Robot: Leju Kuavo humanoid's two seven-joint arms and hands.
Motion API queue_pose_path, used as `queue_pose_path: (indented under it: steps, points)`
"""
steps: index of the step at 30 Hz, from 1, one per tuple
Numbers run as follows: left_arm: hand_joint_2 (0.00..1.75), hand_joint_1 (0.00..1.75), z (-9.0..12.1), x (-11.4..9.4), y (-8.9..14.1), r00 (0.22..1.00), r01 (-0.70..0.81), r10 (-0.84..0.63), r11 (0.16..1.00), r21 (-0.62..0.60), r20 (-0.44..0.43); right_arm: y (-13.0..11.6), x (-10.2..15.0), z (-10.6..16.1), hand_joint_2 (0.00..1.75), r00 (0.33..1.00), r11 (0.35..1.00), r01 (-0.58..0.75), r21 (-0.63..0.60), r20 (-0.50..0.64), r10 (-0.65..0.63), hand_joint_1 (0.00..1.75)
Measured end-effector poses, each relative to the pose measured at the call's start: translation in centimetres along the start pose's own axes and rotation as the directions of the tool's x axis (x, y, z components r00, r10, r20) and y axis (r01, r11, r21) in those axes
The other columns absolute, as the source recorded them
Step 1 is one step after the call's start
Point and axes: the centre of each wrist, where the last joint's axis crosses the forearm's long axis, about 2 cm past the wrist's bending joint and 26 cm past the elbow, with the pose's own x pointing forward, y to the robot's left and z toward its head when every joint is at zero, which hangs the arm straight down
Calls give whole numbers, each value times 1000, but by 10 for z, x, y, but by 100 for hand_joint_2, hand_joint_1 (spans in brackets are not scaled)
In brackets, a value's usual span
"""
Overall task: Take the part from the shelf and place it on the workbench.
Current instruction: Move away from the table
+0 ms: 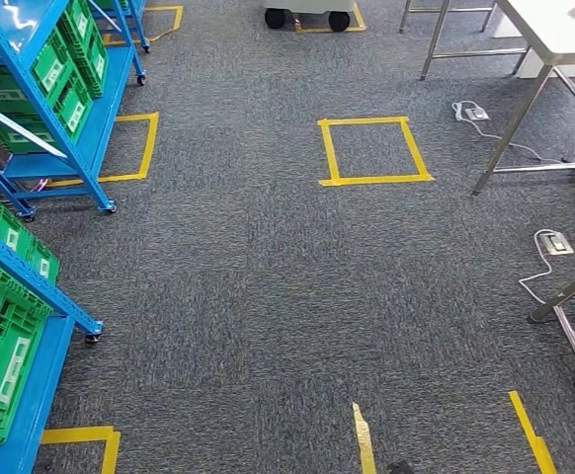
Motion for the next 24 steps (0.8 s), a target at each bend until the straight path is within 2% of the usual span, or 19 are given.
queue_pose_path:
  steps: [24]
  points:
    - [0, 0, 0, 0, 0, 1000, 0, 0, 1000, 0, 0, 0, 0, 0, 0, 1000, 1000, -1, 0, 0, 1, 0]
